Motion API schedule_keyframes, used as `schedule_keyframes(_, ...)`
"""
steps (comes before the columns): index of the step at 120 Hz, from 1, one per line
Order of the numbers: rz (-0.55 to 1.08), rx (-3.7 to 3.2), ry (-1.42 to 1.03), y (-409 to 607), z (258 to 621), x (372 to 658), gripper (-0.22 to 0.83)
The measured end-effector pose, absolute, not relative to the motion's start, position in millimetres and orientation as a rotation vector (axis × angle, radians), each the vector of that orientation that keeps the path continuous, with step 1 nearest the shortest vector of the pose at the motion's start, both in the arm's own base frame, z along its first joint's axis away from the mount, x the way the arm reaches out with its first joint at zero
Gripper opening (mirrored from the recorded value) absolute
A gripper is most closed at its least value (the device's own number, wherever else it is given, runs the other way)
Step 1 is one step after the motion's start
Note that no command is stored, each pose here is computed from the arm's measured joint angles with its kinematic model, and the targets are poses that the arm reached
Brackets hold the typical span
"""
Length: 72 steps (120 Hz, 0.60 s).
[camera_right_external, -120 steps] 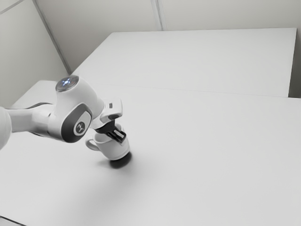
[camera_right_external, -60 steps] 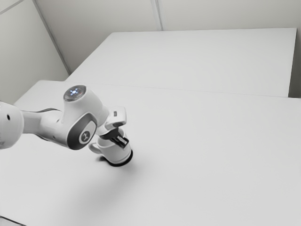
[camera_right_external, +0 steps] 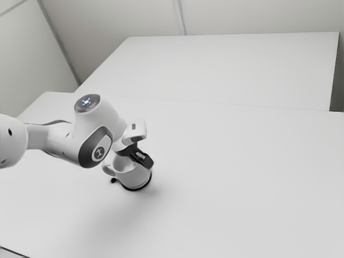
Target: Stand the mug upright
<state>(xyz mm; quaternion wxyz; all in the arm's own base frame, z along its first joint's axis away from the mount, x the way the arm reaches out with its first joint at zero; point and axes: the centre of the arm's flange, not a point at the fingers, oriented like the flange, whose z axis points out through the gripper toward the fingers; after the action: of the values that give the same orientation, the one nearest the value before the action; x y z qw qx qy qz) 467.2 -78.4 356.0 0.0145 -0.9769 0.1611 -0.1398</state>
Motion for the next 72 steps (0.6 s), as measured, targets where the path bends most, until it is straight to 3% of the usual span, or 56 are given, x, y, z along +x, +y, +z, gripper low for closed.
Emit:
schedule_keyframes(22,-0.458,-3.053,0.471,-88,426,501,0.54)
schedule_keyframes(42,-0.349,-3.098,0.407,-98,485,522,0.58)
schedule_keyframes(72,-0.147,-3.144,0.311,-103,538,541,0.60)
